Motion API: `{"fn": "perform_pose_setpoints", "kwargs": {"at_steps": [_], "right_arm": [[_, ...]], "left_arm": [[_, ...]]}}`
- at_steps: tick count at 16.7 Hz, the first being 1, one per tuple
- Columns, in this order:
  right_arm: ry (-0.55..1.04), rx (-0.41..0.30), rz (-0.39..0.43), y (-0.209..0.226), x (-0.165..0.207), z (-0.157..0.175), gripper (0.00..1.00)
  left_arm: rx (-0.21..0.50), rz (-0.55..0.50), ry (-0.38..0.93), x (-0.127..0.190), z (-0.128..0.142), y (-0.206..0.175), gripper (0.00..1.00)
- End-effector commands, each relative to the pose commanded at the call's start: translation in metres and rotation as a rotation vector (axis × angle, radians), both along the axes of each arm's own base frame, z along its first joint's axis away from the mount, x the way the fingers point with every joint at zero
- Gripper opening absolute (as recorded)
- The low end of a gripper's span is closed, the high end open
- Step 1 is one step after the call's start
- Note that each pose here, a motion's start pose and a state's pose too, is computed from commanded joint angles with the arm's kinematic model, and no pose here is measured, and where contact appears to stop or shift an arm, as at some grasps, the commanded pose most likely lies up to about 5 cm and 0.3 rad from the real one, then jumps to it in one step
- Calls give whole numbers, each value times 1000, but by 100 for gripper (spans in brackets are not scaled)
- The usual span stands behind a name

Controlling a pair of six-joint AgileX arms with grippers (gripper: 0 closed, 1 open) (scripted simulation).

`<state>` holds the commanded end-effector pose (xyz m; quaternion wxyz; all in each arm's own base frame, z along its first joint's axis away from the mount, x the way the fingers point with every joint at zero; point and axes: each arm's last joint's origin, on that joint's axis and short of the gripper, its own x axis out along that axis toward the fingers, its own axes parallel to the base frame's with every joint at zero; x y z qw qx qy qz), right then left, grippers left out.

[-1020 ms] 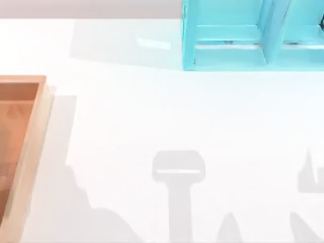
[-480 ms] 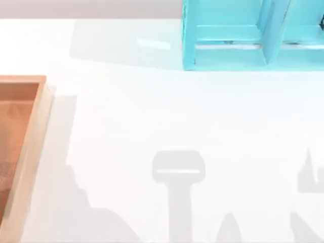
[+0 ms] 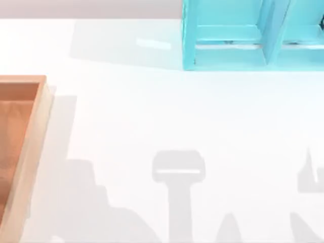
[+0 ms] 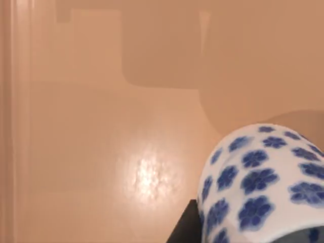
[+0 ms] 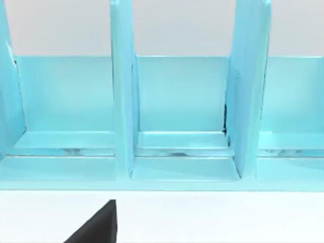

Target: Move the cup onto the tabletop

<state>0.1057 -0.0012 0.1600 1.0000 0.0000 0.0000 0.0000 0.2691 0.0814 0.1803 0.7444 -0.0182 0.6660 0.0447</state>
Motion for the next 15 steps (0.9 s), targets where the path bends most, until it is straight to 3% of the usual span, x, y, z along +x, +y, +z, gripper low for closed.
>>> {"fn": "perform_pose_setpoints", "kwargs": {"at_steps": [4,8,15], "right_arm": [[0,0,0,0,0,0,100],[0,0,0,0,0,0,100],[0,0,0,0,0,0,100]], "left_arm": [[-9,27,-19,6,34,-30,0],[-31,-65,68,-6,59,-84,0],[-34,-107,113,-17,67,-102,0]]}}
